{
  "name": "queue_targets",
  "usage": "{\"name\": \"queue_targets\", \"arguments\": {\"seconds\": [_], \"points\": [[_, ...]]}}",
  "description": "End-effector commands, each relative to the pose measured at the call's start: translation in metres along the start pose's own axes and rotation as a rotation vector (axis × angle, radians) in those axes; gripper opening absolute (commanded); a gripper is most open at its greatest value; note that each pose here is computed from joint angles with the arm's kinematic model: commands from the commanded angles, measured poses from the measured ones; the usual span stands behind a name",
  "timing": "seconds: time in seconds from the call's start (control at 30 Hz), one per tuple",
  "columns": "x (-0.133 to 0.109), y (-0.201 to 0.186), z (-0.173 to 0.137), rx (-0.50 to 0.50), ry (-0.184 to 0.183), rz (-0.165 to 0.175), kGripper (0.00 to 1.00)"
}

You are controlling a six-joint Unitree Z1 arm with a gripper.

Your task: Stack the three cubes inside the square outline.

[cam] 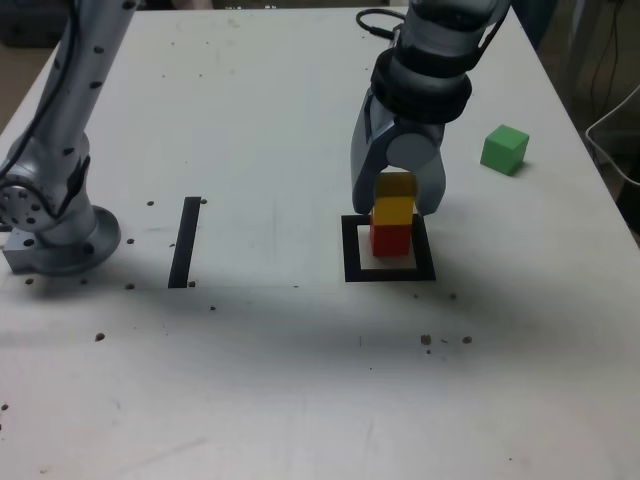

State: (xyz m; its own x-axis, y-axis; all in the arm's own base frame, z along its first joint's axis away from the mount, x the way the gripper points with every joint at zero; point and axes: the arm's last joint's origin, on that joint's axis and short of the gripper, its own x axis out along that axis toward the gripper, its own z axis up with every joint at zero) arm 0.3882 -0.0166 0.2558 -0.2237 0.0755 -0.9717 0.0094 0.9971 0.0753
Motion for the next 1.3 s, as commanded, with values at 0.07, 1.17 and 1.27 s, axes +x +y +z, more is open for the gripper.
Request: {"name": "queue_targets", "arguments": {"seconds": [0.07, 1.17, 1.27], "points": [[0.002, 0.001, 0.000, 0.001, 0.011, -0.001, 0.61], [-0.021, 0.008, -0.029, -0.037, -0.047, 0.081, 0.99], [-0.023, 0.008, -0.032, -0.035, -0.052, 0.083, 0.99]]}}
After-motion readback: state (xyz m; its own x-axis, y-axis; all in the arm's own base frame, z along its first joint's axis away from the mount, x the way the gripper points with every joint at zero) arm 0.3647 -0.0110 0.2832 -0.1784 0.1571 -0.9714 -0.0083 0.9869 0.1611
